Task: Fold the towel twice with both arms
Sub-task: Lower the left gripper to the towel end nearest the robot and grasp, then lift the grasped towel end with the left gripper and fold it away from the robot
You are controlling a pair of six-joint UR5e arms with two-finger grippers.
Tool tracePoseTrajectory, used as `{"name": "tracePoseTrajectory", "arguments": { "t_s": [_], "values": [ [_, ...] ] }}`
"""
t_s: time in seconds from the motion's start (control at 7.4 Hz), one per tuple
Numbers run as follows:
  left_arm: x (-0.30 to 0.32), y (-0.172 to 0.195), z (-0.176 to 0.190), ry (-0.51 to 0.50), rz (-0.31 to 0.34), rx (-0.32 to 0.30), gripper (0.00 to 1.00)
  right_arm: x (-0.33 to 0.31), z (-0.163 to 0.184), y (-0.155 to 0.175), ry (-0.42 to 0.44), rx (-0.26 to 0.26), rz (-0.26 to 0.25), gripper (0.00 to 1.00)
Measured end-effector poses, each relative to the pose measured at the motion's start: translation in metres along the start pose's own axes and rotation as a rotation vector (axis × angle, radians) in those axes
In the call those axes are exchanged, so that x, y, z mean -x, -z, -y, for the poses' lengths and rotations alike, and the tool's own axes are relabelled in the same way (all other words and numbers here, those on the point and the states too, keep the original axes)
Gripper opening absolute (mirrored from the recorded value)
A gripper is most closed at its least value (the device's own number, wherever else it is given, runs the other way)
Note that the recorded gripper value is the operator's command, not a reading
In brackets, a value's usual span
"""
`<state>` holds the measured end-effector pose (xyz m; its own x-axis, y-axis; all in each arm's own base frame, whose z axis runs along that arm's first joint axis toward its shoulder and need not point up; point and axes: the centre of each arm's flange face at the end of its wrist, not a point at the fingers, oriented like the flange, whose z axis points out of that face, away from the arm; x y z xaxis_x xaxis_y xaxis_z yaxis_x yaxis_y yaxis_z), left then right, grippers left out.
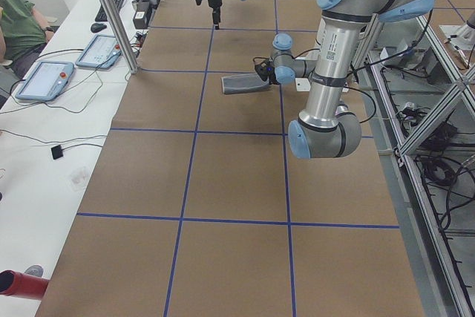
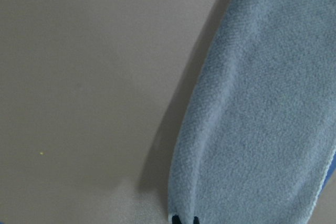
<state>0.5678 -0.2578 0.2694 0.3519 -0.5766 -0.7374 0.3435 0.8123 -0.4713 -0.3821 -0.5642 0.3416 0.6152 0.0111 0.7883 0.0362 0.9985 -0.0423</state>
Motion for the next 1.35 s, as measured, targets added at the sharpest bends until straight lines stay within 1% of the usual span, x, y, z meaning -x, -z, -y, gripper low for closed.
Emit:
{"name": "tracePoseTrajectory", "arguments": {
  "t_s": [0.27,0.54,0.81,1.08,1.22,1.35],
  "values": [
    [-0.02,0.01,-0.004,0.033,-0.032,0.005,0.0,0.001,-0.001,-0.002,0.002,0.002,0.0,1.0],
    [-0.047,0.026,0.009,0.065,-0.081,-0.011,0.0,0.003,-0.002,-0.003,0.006,-0.002,-0.003,1.0],
    [-0.067,0.041,0.054,0.105,-0.118,-0.072,0.0,0.007,-0.005,-0.008,0.004,-0.007,-0.01,1.0],
    [-0.076,0.045,0.108,0.149,-0.13,-0.145,0.0,0.011,-0.008,-0.013,0.003,-0.01,-0.016,1.0],
    [-0.079,0.045,0.13,0.166,-0.131,-0.175,0.0,0.013,-0.009,-0.015,0.005,-0.014,-0.021,1.0],
    [-0.083,0.046,0.146,0.177,-0.139,-0.193,0.0,0.017,-0.01,-0.017,0.009,-0.017,-0.024,1.0]
  ]
}}
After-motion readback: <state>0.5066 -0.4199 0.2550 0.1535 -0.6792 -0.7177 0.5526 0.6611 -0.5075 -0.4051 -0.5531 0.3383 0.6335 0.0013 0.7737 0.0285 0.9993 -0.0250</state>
